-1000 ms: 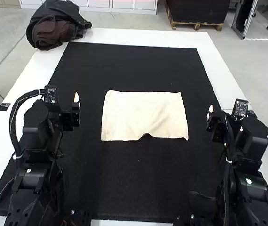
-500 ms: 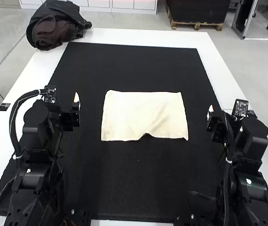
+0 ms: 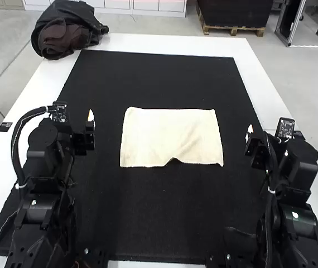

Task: Fold the towel.

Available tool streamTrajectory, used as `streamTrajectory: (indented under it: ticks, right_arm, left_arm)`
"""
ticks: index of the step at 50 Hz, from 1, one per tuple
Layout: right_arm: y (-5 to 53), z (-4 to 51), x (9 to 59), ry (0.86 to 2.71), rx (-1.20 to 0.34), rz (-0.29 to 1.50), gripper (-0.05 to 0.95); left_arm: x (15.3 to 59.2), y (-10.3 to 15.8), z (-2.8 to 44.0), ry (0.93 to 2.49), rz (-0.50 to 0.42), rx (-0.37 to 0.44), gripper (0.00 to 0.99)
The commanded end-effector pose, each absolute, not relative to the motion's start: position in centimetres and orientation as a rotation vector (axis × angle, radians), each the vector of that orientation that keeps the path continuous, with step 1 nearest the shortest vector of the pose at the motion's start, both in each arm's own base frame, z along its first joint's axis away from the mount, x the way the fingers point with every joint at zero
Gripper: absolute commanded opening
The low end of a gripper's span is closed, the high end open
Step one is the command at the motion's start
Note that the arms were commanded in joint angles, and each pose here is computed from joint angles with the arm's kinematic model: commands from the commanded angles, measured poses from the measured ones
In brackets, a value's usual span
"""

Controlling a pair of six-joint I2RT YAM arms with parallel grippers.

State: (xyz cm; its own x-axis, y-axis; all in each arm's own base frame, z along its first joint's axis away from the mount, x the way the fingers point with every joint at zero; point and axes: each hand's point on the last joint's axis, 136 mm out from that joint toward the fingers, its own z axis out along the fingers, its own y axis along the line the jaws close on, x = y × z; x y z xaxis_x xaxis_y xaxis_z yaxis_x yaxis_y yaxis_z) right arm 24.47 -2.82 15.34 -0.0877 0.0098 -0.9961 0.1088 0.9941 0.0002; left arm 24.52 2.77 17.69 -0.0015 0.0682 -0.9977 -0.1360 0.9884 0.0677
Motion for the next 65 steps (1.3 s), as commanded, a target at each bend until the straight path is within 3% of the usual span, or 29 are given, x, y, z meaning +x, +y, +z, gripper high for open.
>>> streamTrajectory:
  ticks: [1,65]
  right_arm:
    - [-2.47,15.29,24.49,1.653,0.078,-0.068,0.91]
    - [-2.12,15.26,24.5,1.657,0.062,-0.053,0.91]
  left_arm:
    - [24.53,2.35,17.8,1.555,0.137,-0.044,0.961]
    - [24.53,2.35,17.83,1.553,0.137,-0.045,0.959]
